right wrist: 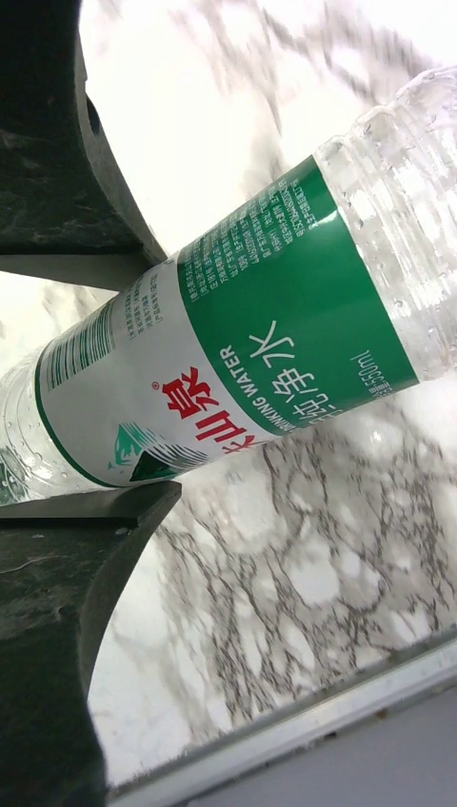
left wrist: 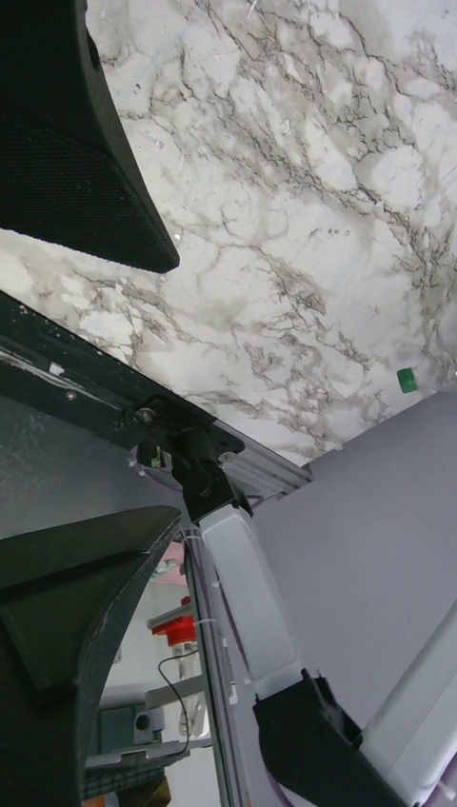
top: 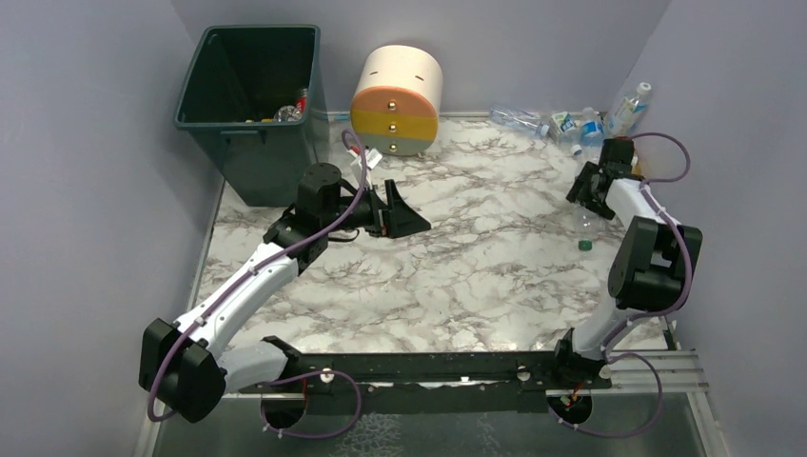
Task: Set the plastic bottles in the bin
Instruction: Pick up the plastic bottle at the center of the board.
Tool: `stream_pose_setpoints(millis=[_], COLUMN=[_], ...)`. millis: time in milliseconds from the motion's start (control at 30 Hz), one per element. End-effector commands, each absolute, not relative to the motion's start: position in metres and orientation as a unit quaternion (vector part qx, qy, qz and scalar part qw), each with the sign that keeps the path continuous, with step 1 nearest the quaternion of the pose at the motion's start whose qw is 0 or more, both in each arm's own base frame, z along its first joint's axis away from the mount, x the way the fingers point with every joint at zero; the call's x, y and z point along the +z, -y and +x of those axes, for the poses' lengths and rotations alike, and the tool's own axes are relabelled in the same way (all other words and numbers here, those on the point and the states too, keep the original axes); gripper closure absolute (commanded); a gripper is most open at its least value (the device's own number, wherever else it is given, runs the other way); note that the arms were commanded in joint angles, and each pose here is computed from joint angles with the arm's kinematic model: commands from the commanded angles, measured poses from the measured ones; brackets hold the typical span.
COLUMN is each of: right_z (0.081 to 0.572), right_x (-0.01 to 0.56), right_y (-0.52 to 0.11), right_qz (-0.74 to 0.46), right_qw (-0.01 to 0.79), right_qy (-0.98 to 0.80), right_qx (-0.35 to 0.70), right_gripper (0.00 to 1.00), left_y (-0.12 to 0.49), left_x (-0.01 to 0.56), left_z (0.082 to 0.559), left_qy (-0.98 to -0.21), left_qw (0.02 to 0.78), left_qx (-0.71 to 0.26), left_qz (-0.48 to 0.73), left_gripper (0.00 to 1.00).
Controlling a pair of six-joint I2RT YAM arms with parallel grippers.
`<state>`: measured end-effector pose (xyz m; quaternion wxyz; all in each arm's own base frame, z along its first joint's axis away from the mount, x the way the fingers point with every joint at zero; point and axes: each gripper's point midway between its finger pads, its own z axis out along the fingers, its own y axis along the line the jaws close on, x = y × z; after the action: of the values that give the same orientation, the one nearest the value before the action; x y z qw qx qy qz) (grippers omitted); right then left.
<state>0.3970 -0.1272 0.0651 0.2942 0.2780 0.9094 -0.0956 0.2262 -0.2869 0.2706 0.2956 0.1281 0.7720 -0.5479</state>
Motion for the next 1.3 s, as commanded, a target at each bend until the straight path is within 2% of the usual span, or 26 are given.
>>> stream_pose_setpoints(millis=[0,67,100,500,833,1267], right_z=[0.409,0.412,0.411,0.372,0.321,0.257], right_x=[0.11,0.13,0.164,0.251,0.258,0.28], right_y=[0.088,0.074,0.046,-0.045,-0.15,-0.23], right_qz=[0.282,0.271,0.25,0.161,0.023,-0.069], right_qw=[0.356,0.375,0.405,0.454,0.437,0.382], right_qy=[-0.891,-0.885,-0.873,-0.82,-0.804,-0.766], right_qx=[0.013,0.045,0.108,0.309,0.403,0.512], right_gripper=[0.37,0.37,0.37,0.37,0.36,0.36], left_y=[0.282,0.281,0.28,0.277,0.288,0.283], left_x=[0.267,0.266,0.27,0.283,0.313,0.331], left_z=[0.224,0.223,0.223,0.228,0.239,0.249], left_qy=[-0.778,-0.779,-0.774,-0.757,-0.724,-0.692], left_qw=[0.303,0.304,0.312,0.348,0.368,0.435], left_qx=[-0.535,-0.533,-0.537,-0.541,-0.572,-0.563], left_qz=[0.127,0.125,0.123,0.116,0.115,0.122], left_gripper=[0.01,0.01,0.01,0.01,0.01,0.01])
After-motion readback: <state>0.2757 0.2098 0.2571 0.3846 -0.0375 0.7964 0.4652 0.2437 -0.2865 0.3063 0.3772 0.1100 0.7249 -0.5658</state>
